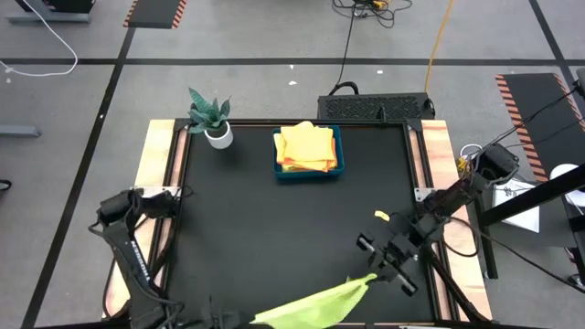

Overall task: Fold microfiber towels
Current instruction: Fold the green microfiber cloth

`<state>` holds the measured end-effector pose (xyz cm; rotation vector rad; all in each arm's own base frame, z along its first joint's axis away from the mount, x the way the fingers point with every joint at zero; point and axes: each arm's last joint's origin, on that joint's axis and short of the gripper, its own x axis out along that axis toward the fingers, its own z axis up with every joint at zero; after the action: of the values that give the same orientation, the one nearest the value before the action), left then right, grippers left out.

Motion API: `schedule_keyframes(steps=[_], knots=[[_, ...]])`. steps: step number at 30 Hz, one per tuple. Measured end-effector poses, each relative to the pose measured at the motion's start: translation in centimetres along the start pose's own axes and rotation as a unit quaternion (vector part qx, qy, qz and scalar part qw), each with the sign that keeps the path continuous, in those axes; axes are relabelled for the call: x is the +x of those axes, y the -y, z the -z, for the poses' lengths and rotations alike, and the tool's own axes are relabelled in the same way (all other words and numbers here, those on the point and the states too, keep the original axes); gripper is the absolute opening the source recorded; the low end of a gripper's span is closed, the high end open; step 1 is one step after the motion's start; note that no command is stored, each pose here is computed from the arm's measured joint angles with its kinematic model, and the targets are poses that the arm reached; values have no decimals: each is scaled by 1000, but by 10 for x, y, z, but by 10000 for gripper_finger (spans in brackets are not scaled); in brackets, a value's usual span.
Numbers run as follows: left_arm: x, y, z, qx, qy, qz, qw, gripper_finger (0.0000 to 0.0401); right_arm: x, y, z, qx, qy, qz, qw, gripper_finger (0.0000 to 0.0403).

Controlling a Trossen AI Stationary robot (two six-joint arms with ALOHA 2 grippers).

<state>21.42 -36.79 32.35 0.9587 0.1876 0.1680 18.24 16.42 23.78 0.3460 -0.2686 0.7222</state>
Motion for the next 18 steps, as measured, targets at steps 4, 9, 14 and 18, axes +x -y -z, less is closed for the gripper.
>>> schedule_keyframes(steps=[4, 9, 14, 18], knots=[[-3, -3, 6, -1, -13, -2, 1000, 1, 0, 4, 6, 0, -22, 69, 997, 0], [23, -3, 37, -9, -68, 59, 996, 1, -3, 17, 17, -15, -69, 160, 984, 0], [61, -11, 95, -48, -229, 90, 968, 1, -9, 33, 27, -36, -122, 249, 960, 0], [85, -16, 140, -30, -333, 58, 941, 1, -17, 50, 34, -35, -164, 321, 932, 0]])
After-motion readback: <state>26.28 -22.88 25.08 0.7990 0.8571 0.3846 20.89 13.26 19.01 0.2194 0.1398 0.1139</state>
